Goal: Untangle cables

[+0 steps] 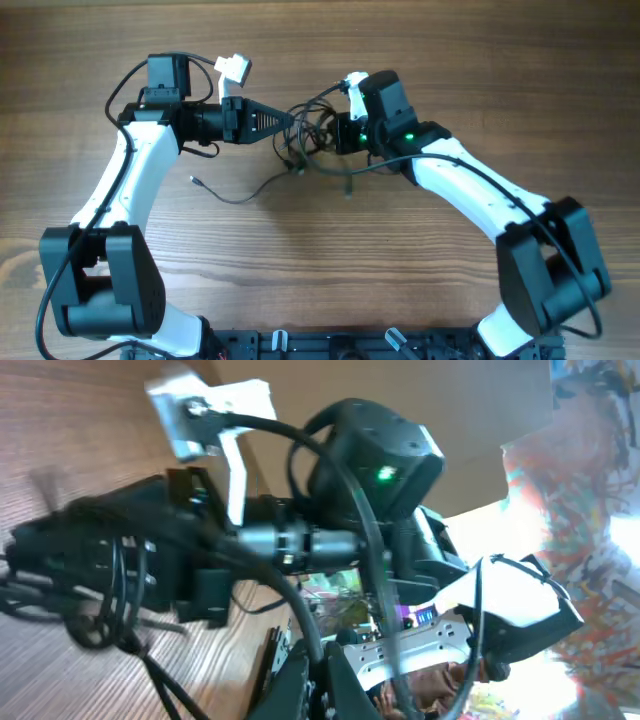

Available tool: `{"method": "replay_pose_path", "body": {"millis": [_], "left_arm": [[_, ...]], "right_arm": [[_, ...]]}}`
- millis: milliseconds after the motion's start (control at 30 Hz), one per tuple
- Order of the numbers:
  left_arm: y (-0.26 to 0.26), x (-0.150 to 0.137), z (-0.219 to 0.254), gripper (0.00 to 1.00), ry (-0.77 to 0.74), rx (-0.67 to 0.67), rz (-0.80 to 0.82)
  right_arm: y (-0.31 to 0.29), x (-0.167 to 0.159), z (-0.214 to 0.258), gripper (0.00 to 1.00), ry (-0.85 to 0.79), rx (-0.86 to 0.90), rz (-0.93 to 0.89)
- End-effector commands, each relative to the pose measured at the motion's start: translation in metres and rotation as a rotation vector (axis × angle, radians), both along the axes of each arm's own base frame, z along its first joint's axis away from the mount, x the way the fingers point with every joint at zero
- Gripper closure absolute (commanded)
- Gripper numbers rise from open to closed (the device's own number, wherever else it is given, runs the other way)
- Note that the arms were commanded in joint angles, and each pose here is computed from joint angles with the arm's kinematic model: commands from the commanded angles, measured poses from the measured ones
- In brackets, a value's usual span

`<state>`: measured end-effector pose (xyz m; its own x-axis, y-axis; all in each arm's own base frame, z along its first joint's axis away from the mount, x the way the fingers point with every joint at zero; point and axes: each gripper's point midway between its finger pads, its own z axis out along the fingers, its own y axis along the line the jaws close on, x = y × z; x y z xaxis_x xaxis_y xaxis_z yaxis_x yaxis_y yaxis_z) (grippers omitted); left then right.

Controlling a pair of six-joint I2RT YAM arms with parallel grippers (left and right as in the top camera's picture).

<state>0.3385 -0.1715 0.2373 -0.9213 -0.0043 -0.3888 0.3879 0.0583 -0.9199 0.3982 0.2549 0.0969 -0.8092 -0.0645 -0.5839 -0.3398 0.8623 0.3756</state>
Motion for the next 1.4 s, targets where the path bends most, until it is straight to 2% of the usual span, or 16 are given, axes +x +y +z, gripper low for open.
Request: {"method": "replay_pose_path", "body": {"millis": [0,100,200,367,400,433,467,500,533,600,667,767,967,1100,1233,1367], "left_arm": [[0.001,-0.004,0.012,0.95,-0.023,-0.027,-0.009],[0.009,0.015,-0.021,0.93,-0.006,0.172,0.104],[0.043,0.039,-0.075,0.92,0.178,0.477,0.333],[0.100,0.031,-0.129,0.91,0.324,0.854,0.510],[0.108,0.026,-0.135,0.89,0.346,0.915,0.526],[0.111,0.023,-0.138,0.80,0.357,0.936,0.529],[0.111,0.021,-0.139,0.54,0.366,0.934,0.523],[0.104,0.021,-0.136,0.35,0.366,0.900,0.504],[0.091,0.021,-0.128,0.30,0.346,0.827,0.462],[0.072,0.025,-0.112,0.30,0.252,0.707,0.386],[0.064,0.036,-0.099,0.30,0.186,0.634,0.380],[0.059,0.043,-0.095,0.34,0.140,0.618,0.379],[0.026,0.032,-0.093,0.36,0.108,0.613,0.294],[0.029,0.034,-0.094,0.46,0.106,0.621,0.303],[0.046,0.036,-0.096,0.43,0.137,0.627,0.342],[0.046,0.033,-0.098,0.45,0.124,0.636,0.322]], "right_arm": [[-0.018,0.006,-0.039,0.96,0.087,-0.062,-0.132],[0.000,-0.004,-0.033,0.96,0.120,0.021,-0.047],[-0.006,-0.004,-0.037,0.96,0.132,0.000,-0.063],[-0.044,0.007,-0.046,0.96,0.138,-0.091,-0.175],[-0.046,0.006,-0.047,0.96,0.148,-0.087,-0.176],[-0.046,0.005,-0.047,0.96,0.159,-0.075,-0.171],[-0.041,0.003,-0.046,0.96,0.170,-0.053,-0.151],[-0.036,0.000,-0.045,0.96,0.183,-0.027,-0.128],[-0.028,-0.004,-0.042,0.96,0.198,0.011,-0.095],[-0.021,-0.009,-0.040,0.96,0.216,0.044,-0.065],[-0.014,-0.014,-0.038,0.96,0.236,0.080,-0.030],[-0.005,-0.020,-0.033,0.96,0.240,0.115,0.037],[-0.005,-0.020,-0.034,0.96,0.230,0.107,0.050],[-0.012,-0.016,-0.037,0.96,0.215,0.070,0.023],[-0.026,-0.010,-0.044,0.96,0.187,-0.014,-0.021],[-0.033,-0.005,-0.047,0.96,0.170,-0.051,-0.052]]}}
